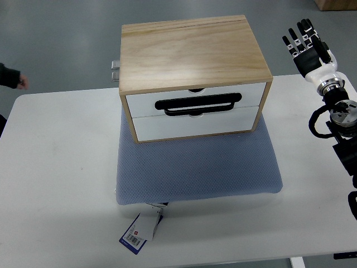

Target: Open wood drawer with right hand

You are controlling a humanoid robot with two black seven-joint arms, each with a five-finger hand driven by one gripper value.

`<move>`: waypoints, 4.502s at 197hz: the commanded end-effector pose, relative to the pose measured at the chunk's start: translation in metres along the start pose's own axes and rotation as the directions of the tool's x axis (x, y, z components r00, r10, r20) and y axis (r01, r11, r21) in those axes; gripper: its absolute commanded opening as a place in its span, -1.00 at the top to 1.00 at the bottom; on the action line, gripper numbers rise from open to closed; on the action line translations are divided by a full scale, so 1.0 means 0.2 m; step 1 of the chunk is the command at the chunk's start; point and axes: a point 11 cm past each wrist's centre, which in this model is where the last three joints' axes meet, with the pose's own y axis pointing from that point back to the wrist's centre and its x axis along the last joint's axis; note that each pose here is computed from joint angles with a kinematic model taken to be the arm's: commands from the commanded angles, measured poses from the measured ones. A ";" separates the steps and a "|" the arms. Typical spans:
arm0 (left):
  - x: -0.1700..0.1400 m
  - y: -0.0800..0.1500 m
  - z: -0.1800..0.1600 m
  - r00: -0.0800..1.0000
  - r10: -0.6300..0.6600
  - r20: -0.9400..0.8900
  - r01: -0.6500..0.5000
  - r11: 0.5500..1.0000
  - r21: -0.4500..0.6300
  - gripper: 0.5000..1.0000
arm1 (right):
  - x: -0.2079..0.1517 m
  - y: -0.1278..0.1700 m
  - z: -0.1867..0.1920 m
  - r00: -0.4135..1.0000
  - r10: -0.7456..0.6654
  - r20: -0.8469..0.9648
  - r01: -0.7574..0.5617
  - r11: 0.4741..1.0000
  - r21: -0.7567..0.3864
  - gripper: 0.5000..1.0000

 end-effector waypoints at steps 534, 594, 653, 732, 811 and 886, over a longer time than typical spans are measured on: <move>0.01 0.00 0.00 1.000 0.002 0.000 -0.002 1.000 0.001 -1.00 | -1.15 0.43 0.61 -0.360 -0.890 -0.280 -0.517 0.440 -0.734 -0.76; 0.01 0.00 0.00 1.000 0.003 0.000 -0.003 1.000 0.001 -1.00 | -1.13 0.45 0.62 -0.343 -0.907 -0.245 -0.528 0.402 -0.748 -0.73; 0.02 0.00 0.00 1.000 0.005 -0.003 -0.005 1.000 -0.001 -1.00 | -1.18 0.60 0.58 -0.318 -0.947 -0.042 -0.553 0.221 -0.803 -0.71; 0.02 0.00 0.00 1.000 0.006 -0.007 -0.006 1.000 0.000 -1.00 | -1.22 0.76 0.59 -0.272 -0.957 0.104 -0.546 0.065 -0.835 -0.71; 0.02 0.00 0.00 1.000 0.006 -0.003 -0.006 1.000 -0.001 -1.00 | -1.32 0.79 0.49 -0.248 -0.966 0.069 -0.499 0.066 -0.864 -0.73; 0.02 0.00 0.00 1.000 0.005 -0.003 -0.005 1.000 -0.001 -1.00 | -1.65 0.70 0.28 -0.388 -0.917 -0.096 -0.384 0.255 -0.887 -0.73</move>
